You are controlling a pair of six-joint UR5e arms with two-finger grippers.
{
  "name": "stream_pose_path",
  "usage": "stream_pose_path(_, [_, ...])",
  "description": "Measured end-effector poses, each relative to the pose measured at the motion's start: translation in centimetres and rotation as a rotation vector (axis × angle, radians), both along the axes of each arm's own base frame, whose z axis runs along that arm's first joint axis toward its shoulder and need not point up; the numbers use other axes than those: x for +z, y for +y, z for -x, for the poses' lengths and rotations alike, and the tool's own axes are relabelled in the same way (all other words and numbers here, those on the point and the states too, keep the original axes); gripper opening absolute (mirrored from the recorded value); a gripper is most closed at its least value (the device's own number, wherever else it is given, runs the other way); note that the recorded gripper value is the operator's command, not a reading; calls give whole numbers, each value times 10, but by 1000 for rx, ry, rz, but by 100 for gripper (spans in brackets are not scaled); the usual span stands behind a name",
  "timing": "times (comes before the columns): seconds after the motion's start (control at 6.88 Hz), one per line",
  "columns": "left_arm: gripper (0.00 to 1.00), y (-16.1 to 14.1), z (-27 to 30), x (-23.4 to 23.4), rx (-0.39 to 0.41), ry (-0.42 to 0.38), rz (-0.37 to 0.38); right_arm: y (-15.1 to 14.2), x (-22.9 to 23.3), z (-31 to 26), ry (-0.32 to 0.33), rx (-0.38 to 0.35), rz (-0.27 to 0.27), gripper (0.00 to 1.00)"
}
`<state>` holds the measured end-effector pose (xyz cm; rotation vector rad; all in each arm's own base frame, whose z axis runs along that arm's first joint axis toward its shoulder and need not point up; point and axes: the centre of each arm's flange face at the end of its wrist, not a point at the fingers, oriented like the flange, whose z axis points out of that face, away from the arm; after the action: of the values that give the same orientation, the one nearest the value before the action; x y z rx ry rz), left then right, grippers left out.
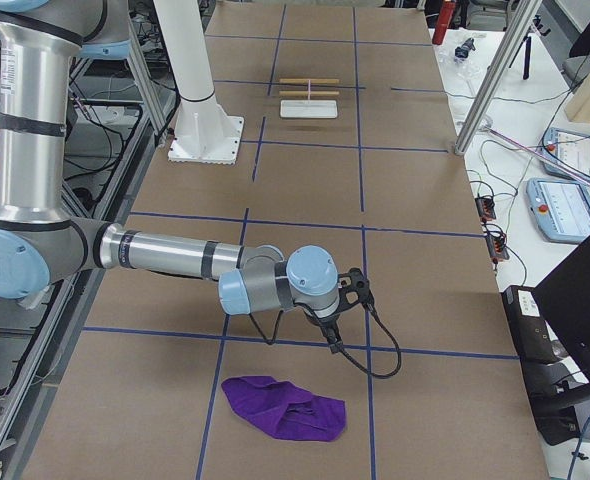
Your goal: Hang towel on rack
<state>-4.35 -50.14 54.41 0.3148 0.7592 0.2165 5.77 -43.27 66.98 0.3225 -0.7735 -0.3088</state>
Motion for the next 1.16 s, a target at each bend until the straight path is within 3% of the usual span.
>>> stream_pose_path(0.15, [100, 0, 0, -2, 0, 1, -5, 19, 30, 5, 79, -3, -12, 98])
stream_pose_path(0.29, [100, 0, 0, -3, 0, 1, -8, 40, 72, 6, 146, -4, -9, 89])
stream_pose_path(0.44, [100, 0, 0, -4, 0, 1, -9, 58, 113, 6, 177, -7, -10, 85])
stream_pose_path(0.58, [100, 0, 0, -4, 1, 1, -11, 74, 144, 8, 186, -14, -14, 56])
stream_pose_path(0.87, [100, 0, 0, -5, 0, 1, -13, 77, 159, 21, 186, -49, -29, 2])
stream_pose_path(1.16, [100, 1, 0, -4, -1, 1, -12, 61, 152, 32, 204, -96, -82, 0])
